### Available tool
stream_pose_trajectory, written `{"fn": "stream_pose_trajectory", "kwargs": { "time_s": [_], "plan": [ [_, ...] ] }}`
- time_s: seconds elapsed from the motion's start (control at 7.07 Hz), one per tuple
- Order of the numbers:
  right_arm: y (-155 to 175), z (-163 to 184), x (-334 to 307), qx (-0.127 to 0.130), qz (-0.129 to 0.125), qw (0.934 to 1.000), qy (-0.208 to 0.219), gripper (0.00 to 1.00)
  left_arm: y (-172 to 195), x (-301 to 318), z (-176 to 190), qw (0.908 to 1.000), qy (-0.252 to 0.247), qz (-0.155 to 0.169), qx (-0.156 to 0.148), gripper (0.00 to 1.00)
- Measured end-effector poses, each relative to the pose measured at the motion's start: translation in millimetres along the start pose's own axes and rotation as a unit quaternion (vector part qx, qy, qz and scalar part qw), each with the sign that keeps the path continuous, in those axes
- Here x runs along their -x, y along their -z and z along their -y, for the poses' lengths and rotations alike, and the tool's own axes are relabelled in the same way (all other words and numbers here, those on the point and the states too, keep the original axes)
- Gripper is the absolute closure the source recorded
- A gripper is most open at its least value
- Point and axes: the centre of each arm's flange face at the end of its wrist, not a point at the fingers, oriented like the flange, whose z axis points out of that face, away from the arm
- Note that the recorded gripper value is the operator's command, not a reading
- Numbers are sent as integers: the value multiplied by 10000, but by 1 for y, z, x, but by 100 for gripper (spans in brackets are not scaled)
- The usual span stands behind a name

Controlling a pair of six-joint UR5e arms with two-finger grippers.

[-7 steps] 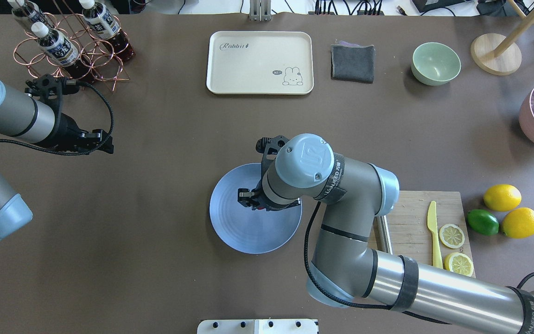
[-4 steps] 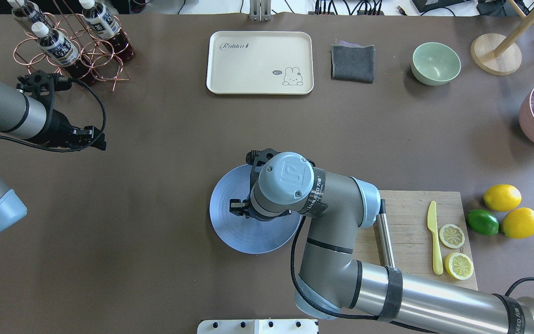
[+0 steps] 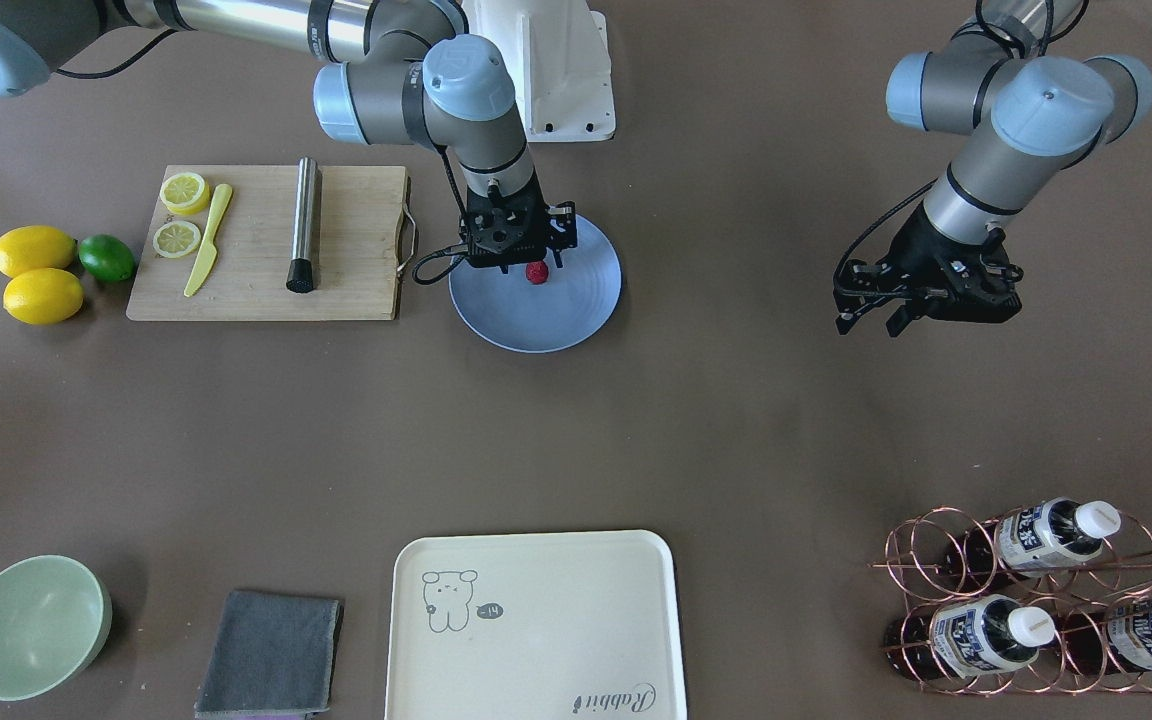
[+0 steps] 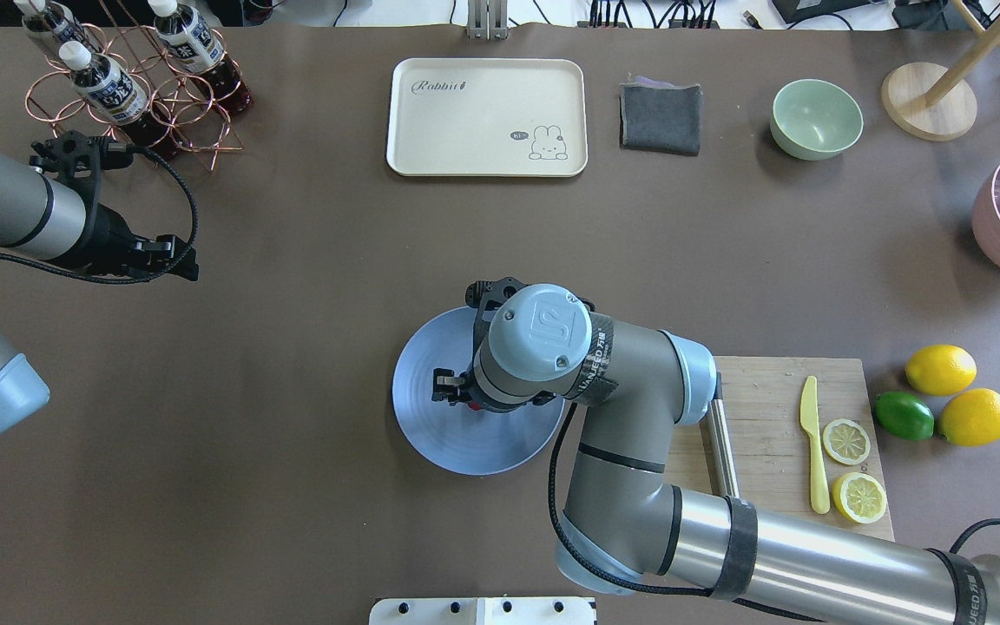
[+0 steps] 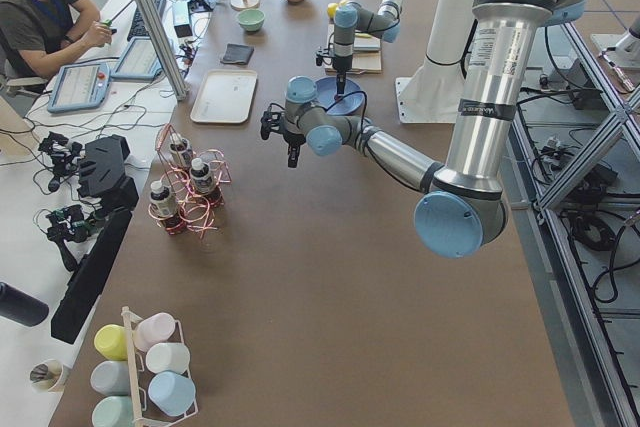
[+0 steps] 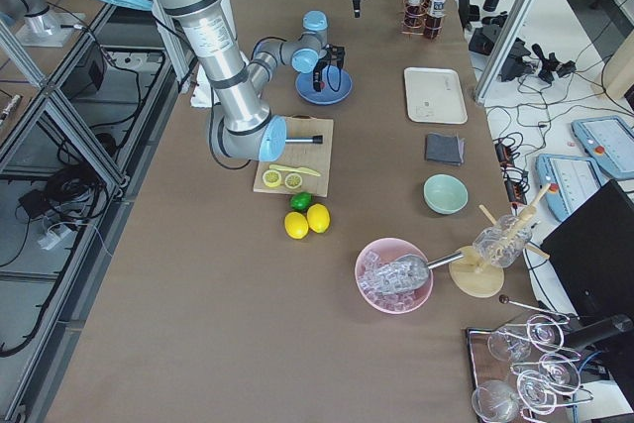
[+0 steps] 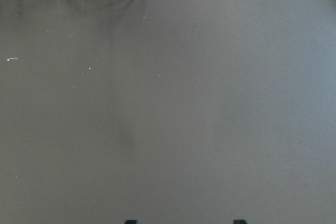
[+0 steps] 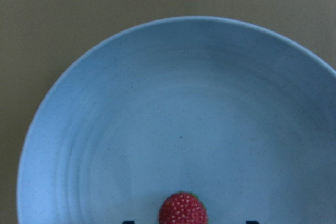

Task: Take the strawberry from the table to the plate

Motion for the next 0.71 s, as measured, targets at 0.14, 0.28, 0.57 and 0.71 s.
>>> {"fn": "stream_pose_trajectory", "kwargs": {
  "time_s": [0.14,0.28,0.57,0.71],
  "plan": [
    [16,20,-8,40,27,9999,-117,0,3,-2,0,10000,-8,-48,17,32],
    [45,49,-27,86,-13,9996,-280,0,11,-1,3,9999,23,-130,49,32],
    [131,117,-119,149,-151,9996,-204,0,45,23,24,9993,159,-335,52,28],
    [166,147,-189,182,-231,9996,-26,0,65,55,32,9992,104,-387,74,25]
  ]
}}
